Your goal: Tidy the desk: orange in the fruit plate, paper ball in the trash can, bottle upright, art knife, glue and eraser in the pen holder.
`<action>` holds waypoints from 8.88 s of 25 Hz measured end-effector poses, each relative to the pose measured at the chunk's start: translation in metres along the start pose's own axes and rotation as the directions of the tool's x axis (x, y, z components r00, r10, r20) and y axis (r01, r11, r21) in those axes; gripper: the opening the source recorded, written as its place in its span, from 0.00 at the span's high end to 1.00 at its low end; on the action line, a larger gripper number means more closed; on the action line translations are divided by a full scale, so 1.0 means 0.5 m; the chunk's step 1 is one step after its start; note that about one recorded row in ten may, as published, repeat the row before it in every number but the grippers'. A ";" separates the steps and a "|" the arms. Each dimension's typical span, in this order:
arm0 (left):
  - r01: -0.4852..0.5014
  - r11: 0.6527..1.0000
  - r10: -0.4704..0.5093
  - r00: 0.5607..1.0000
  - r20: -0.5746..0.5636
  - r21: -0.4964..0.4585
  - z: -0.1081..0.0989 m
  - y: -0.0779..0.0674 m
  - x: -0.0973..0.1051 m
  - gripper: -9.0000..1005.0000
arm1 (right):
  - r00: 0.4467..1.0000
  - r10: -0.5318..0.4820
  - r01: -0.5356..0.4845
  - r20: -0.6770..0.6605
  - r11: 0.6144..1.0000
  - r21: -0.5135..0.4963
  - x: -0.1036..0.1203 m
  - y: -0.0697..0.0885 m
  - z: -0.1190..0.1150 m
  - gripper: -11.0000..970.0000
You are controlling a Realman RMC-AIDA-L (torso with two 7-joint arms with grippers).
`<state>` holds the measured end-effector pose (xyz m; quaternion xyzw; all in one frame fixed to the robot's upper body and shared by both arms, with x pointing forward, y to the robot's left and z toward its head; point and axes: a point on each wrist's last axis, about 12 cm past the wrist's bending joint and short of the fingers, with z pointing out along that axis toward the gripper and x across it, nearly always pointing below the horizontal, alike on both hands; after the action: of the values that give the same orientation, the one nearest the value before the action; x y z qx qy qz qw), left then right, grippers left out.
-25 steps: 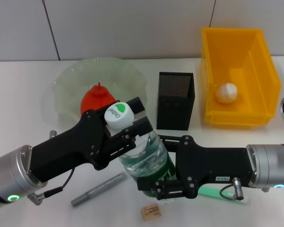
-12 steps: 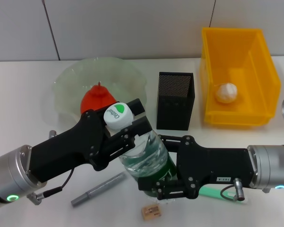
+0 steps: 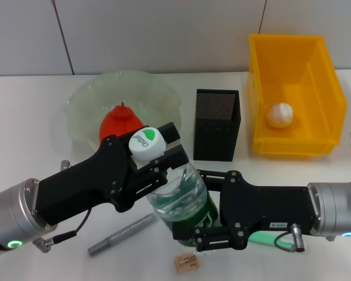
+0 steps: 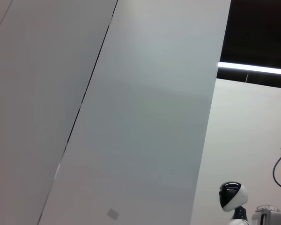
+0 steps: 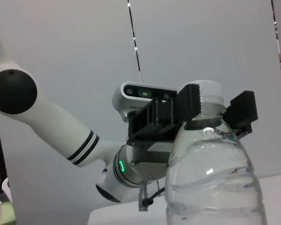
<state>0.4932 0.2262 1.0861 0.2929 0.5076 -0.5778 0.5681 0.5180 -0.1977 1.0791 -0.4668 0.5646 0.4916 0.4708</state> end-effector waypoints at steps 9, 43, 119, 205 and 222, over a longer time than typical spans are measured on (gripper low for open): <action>0.005 1.000 -0.005 1.000 -0.023 0.016 0.002 0.005 -0.008 0.57 | 0.998 0.033 -0.034 -0.045 0.999 -0.018 -0.015 -0.006 -0.005 0.21; 0.002 0.998 0.003 0.997 -0.081 0.057 0.010 0.011 -0.017 0.57 | 0.989 0.010 -0.015 -0.144 0.999 -0.030 -0.064 0.008 -0.032 0.21; -0.383 0.777 0.281 0.921 -0.271 -0.499 -0.144 0.072 -0.003 0.56 | 0.990 0.101 -0.081 -0.096 0.978 0.194 0.001 0.041 -0.154 0.20; -0.394 0.866 0.312 0.907 -0.283 -0.309 -0.179 -0.068 0.088 0.18 | 0.256 0.228 0.073 -0.939 0.964 0.254 -0.162 -0.026 0.037 0.21; -0.393 0.867 0.311 0.908 -0.283 -0.308 -0.178 -0.069 0.089 0.18 | 0.229 0.213 0.101 -0.950 0.965 0.241 -0.129 -0.036 0.049 0.43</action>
<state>0.4311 0.2866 1.0263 0.3357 0.6025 -0.3249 0.6471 0.5456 -0.1707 1.1391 -0.5857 0.8078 0.0364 0.0556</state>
